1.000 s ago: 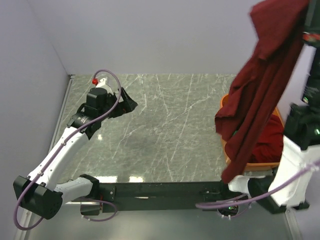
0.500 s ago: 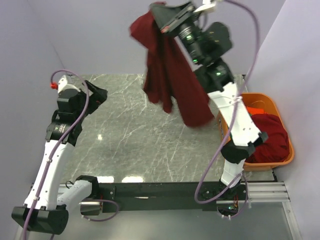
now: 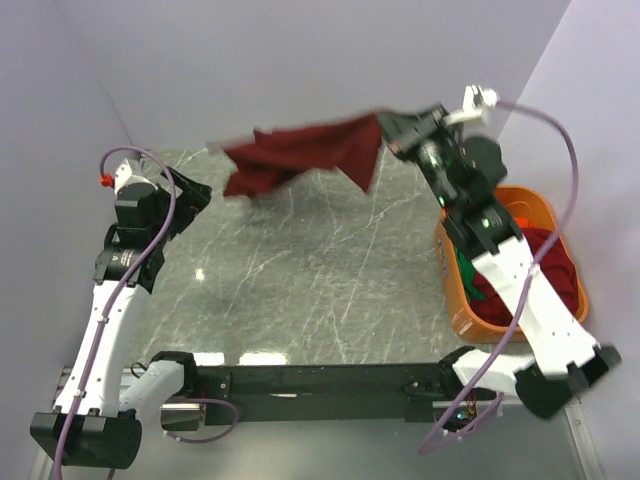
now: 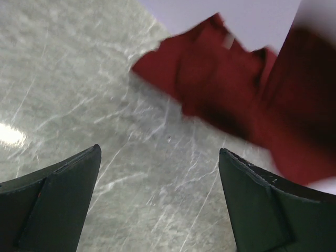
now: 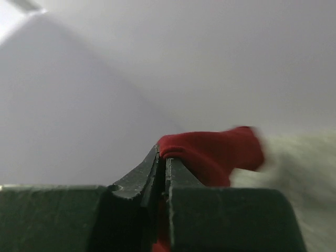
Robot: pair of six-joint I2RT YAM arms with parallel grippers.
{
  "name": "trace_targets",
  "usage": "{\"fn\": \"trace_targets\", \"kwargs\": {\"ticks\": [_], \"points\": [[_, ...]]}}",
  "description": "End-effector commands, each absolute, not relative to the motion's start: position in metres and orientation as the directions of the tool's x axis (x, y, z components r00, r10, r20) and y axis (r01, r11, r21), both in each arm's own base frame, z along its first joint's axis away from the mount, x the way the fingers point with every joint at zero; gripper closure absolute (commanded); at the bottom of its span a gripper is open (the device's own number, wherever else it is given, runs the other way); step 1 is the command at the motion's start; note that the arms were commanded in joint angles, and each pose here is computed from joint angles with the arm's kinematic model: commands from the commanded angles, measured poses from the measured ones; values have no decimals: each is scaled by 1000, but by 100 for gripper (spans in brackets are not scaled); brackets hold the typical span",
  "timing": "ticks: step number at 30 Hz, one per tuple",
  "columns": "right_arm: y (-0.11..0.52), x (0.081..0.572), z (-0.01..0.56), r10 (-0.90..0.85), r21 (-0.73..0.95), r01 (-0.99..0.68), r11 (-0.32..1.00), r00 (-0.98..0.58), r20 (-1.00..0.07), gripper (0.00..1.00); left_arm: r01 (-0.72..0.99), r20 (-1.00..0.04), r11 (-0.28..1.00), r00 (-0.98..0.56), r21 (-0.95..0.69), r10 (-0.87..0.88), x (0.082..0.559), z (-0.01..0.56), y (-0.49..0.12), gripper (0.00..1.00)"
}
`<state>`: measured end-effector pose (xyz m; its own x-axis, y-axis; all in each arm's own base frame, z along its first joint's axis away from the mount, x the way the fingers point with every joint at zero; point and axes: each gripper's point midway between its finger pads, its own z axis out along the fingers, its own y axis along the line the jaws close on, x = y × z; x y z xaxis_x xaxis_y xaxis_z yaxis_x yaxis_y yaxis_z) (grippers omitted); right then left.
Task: Fold and stack the t-shirts
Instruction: Move the tshirt to the center of the board
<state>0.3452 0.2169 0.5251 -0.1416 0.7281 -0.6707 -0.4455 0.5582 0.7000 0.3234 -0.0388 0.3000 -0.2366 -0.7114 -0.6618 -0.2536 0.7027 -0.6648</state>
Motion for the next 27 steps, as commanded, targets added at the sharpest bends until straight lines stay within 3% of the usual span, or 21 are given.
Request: {"fn": "trace_targets", "kwargs": {"ticks": [1,4,7,12,18,22,27], "points": [[163,372,404,756,778,-139,612,-185,-628,69,-223,-638,687,-256,-692,-726,323,292,-46,1],[137,374,299,672,677,110,728,-310,-672,31,-225,-607,673,-301,-704,-736,323,268,-54,1],[138,360,232,587,569,192,800,-448,-674,24,-258,-564,655,-348,-710,-749,323,240,-60,4],[156,341,214,461,431,180,884,-481,-745,21,-329,-506,624,-380,-708,-774,320,191,-66,10],[224,329,182,266,320,22,947,-611,-746,21,-368,-484,624,-408,-689,-774,331,158,-85,21],[227,324,158,177,150,96,984,-620,-764,21,-374,-471,652,-470,-660,-747,341,140,-108,32],[226,315,151,170,173,58,983,-626,-761,22,-311,-469,690,-549,-653,-691,344,132,-143,49]]}}
